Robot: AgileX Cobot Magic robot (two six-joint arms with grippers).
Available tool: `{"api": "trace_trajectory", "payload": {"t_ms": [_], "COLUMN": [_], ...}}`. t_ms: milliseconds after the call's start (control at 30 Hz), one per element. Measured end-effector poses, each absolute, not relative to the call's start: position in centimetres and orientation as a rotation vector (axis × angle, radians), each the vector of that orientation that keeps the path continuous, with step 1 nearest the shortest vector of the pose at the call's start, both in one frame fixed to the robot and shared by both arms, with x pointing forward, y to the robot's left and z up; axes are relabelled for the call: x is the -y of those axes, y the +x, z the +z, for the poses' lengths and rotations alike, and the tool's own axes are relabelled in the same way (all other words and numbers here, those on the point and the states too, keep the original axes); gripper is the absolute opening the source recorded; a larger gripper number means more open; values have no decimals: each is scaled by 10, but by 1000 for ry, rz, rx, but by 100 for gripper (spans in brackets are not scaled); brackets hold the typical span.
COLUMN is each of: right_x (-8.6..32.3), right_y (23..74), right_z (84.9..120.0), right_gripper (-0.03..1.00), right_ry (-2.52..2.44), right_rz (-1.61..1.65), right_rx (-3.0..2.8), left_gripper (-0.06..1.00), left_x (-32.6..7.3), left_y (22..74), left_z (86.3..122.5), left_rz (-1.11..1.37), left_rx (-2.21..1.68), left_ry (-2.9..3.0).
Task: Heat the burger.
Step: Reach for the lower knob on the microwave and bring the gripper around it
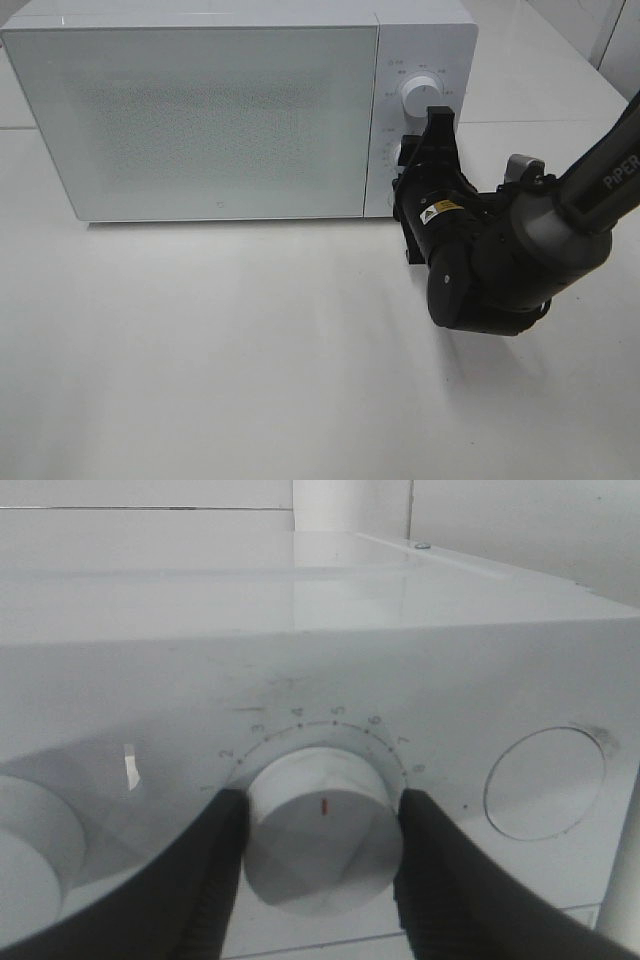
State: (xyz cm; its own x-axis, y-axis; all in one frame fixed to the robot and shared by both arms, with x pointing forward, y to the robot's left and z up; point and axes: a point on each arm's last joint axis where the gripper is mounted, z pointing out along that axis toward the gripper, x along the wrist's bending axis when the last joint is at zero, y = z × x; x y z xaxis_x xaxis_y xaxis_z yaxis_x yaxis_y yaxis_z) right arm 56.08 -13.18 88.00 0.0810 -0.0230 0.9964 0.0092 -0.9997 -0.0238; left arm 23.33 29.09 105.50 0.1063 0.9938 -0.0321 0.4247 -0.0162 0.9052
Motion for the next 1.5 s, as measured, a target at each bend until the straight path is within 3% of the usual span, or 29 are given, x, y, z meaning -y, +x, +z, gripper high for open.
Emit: {"api": "trace_trajectory", "payload": {"t_ms": [1100, 1333, 1400, 1500], "right_x": [132, 133, 132, 132], "right_y": [560, 560, 560, 560], "right_z": [880, 880, 878, 878], "right_gripper": [45, 52, 61, 63], "right_ry": [-2321, -2338, -2361, -2369], "right_rz": [-2125, -2121, -2106, -2104], "right_rx": [-92, -100, -85, -83], "left_gripper": [99, 99, 99, 99], "left_x": [-291, -291, -291, -291], "left_y": [233, 233, 233, 233], "left_z": [1055, 1055, 1055, 1055], "left_rz": [879, 879, 879, 879], "left_rx": [-1438, -1438, -1438, -1438], "left_ry": [1567, 1567, 1567, 1567]}}
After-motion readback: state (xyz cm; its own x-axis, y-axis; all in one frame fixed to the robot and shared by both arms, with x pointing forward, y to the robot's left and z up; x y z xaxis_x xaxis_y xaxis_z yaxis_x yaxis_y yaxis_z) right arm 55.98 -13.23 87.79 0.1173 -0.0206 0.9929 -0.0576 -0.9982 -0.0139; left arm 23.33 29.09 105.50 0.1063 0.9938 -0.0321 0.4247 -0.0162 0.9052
